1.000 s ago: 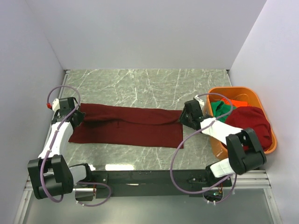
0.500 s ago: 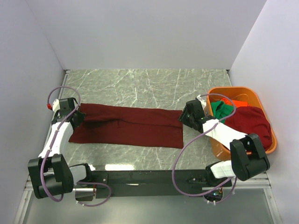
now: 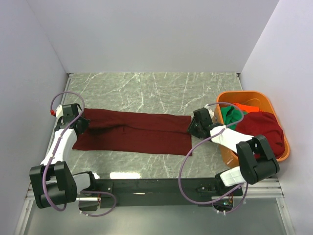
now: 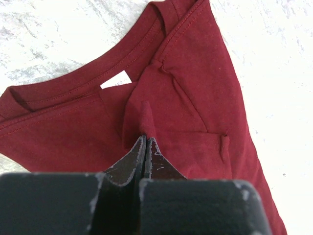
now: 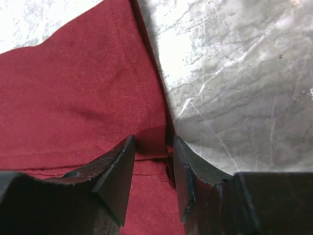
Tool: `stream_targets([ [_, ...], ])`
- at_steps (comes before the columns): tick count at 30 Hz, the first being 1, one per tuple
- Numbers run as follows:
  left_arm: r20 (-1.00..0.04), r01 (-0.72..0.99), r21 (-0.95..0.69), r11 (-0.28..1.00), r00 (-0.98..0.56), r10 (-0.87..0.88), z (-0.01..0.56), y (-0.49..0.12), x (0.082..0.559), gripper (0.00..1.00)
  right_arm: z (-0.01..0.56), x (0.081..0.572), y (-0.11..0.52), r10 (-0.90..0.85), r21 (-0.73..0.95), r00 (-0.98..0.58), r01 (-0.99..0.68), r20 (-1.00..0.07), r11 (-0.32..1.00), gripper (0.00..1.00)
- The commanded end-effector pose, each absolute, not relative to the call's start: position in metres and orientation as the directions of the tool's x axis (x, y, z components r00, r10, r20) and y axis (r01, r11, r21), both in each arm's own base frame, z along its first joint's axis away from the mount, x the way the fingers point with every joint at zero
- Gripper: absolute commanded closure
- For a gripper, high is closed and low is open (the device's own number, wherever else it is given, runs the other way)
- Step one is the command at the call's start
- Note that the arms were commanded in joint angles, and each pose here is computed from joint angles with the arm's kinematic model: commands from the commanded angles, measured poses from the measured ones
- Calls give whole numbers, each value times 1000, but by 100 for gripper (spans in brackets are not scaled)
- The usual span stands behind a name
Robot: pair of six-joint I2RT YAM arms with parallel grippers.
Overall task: Fold and stack the t-shirts
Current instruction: Fold the tshirt
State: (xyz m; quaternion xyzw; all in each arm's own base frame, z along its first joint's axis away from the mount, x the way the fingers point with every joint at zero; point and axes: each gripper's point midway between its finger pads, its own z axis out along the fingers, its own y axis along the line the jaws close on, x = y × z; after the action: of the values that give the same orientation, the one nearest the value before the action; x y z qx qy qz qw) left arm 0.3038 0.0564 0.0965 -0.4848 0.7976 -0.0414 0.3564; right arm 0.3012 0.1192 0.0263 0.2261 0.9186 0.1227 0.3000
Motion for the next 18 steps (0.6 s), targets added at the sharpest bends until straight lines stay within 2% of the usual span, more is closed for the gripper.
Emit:
stream_targets([
  [1, -527, -732, -449, 512, -246, -814, 101, 56, 310, 100, 32, 312, 128, 506, 404, -697, 327, -507, 854, 56],
  [3, -528, -731, -449, 514, -247, -812, 102, 56, 310, 100, 30, 312, 128, 505, 401, -702, 328, -502, 855, 62],
  [6, -526, -730, -451, 514, -248, -813, 102, 56, 311, 100, 29, 312, 127, 502, 393, -706, 331, -499, 858, 78],
  [9, -530, -730, -452, 512, -242, -813, 105, 57, 312, 100, 37, 314, 126, 495, 385, -700, 327, -515, 863, 85],
  [18, -558, -724, -461, 513, -212, -802, 124, 62, 312, 100, 59, 322, 116, 480, 359, -674, 323, -562, 875, 92],
])
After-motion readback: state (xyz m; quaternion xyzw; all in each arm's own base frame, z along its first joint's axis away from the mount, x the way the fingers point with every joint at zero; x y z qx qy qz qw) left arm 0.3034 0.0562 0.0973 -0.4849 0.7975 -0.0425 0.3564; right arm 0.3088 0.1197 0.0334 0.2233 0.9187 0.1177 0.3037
